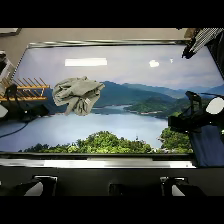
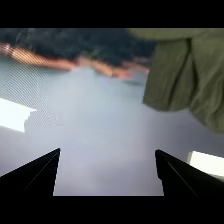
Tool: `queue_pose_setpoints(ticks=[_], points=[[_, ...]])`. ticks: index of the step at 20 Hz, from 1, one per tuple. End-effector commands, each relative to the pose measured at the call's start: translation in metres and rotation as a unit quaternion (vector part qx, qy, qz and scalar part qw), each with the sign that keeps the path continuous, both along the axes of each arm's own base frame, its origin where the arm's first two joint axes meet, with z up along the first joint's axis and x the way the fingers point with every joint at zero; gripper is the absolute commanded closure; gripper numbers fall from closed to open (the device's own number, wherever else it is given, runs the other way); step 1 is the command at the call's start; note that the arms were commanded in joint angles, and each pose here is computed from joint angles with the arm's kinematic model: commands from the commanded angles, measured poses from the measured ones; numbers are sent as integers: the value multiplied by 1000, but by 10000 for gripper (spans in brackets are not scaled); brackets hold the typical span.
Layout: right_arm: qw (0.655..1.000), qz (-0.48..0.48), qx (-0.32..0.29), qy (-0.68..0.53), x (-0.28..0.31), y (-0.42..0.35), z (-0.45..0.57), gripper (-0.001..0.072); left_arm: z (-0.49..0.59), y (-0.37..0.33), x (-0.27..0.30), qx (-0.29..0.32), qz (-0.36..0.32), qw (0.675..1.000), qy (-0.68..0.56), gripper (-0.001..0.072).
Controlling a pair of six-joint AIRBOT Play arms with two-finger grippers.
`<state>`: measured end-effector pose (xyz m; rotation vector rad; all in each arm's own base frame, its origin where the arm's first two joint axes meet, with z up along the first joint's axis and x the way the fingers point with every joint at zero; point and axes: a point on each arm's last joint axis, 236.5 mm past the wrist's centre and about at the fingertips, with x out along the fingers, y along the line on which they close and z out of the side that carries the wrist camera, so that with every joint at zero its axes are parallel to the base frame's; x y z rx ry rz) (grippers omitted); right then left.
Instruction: Fold the clothes and pants, and hang the long-sleeved shirts on hangers.
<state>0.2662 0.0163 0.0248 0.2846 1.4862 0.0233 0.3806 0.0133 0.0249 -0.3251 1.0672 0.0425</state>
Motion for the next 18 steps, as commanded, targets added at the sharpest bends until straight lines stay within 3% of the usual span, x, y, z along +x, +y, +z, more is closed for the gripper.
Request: queue_pose_setpoints(ticks=[1,5,10,11,12,13,14,18], points=[[1000,-1,0,1,-1,0,0,663,35,-18,87,81,-90,990,-70,20],[1000,-1,-1,-2,1,0,0,663,-34,-64,159,94,-151,984,-31,19],[1000,-2,-2,-5,3,-1,0,663,-113,-84,171,80,-167,981,52,29],[1000,-3,-3,-8,4,-1,0,663,-117,-84,169,77,-166,981,64,125],[1000,-4,-3,-11,5,-1,0,663,-118,-84,165,77,-168,980,72,316],[1000,-5,-3,-14,7,-2,0,663,-116,-84,161,76,-171,979,84,631],[1000,-11,-3,-15,8,-2,1,663,-111,-84,155,76,-179,976,96,693],[1000,-25,-1,-5,4,-1,0,663,-68,-104,127,43,-197,971,125,697]])
